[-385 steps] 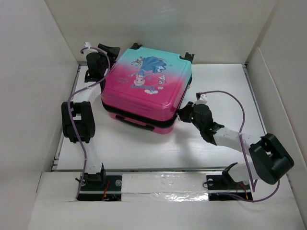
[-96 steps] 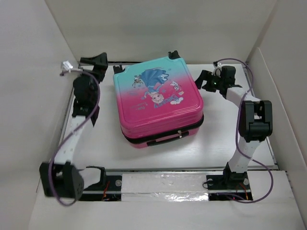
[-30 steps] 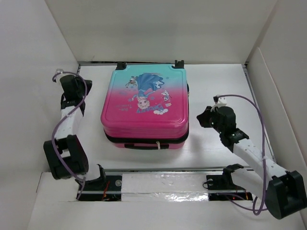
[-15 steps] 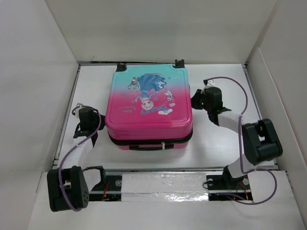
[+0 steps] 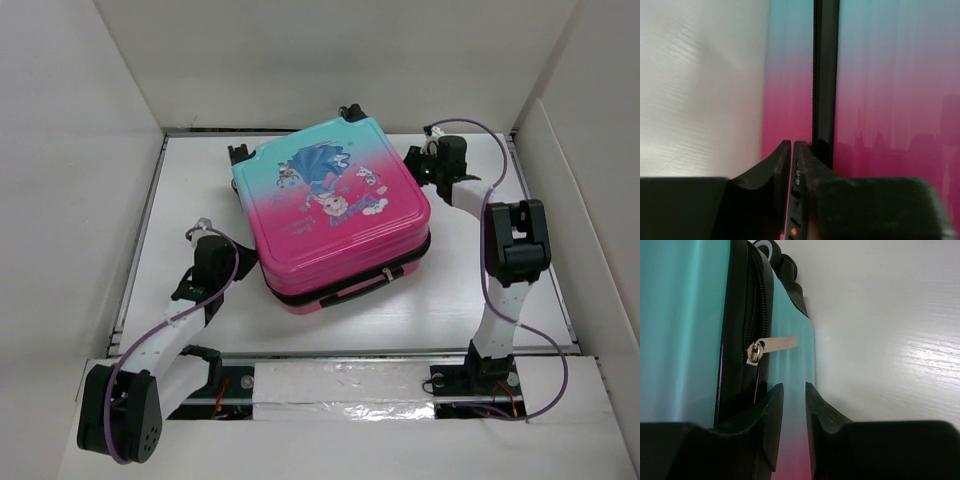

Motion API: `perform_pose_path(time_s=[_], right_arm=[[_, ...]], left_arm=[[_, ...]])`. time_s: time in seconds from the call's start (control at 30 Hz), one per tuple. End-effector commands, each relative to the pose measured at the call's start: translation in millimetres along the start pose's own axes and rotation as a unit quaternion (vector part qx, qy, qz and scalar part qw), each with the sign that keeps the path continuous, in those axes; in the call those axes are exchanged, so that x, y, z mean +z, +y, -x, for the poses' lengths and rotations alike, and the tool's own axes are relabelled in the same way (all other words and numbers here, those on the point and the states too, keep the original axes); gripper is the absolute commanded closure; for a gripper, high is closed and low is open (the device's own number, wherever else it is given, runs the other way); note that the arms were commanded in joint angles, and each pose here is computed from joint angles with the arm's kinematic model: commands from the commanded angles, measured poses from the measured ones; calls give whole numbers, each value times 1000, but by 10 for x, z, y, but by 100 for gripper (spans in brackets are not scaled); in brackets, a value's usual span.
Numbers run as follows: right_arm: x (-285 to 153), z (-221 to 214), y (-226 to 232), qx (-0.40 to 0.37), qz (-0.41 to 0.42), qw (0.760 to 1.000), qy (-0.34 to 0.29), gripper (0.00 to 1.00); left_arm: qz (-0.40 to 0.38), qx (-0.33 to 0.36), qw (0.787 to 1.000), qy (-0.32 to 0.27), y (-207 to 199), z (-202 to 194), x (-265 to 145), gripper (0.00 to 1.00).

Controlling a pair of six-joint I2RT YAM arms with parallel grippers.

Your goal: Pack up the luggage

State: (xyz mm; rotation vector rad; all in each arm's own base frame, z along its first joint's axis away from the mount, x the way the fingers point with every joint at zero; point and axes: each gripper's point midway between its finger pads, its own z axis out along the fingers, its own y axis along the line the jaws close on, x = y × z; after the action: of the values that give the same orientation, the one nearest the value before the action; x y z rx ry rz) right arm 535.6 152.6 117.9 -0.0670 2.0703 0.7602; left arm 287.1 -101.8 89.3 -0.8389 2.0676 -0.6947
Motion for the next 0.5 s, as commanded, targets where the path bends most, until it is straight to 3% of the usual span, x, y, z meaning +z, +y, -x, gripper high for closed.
perform_pose_path(time_s=[0.0,0.03,0.07,0.1,0.13,0.17,0.2,0.27,0.37,0.47], right_arm=[[-220,327,605,-13,114,993,-9,66],[-279,397,576,-14,111,993,-26,64],[-390,383,527,-6,100,994,-35,55],[-479,442,434,6,89,995,-47,50],[-587,498,420,6,81,995,-61,36],[-659,586,398,4,76,994,-72,29],[-716,605,363,4,70,995,-76,24],[-865,700,222,4,45,996,-79,12],[-1151,954,183,-12,19,994,-108,0],[-1415,1111,271,-13,15,990,-137,0]], left_arm=[[-109,22,994,-23,-616,188,-218,89],[-111,27,993,-39,-659,267,-266,80],[-101,29,992,-63,-690,391,-317,55],[-112,36,990,-83,-769,487,-421,41],[-119,34,986,-113,-857,637,-546,21],[-119,37,985,-119,-886,674,-568,20],[-137,38,981,-134,-978,748,-698,11],[-144,35,975,-168,-1073,914,-868,5],[-161,15,958,-237,-1213,1230,-1150,1],[-184,0,949,-256,-1453,1429,-1234,1]])
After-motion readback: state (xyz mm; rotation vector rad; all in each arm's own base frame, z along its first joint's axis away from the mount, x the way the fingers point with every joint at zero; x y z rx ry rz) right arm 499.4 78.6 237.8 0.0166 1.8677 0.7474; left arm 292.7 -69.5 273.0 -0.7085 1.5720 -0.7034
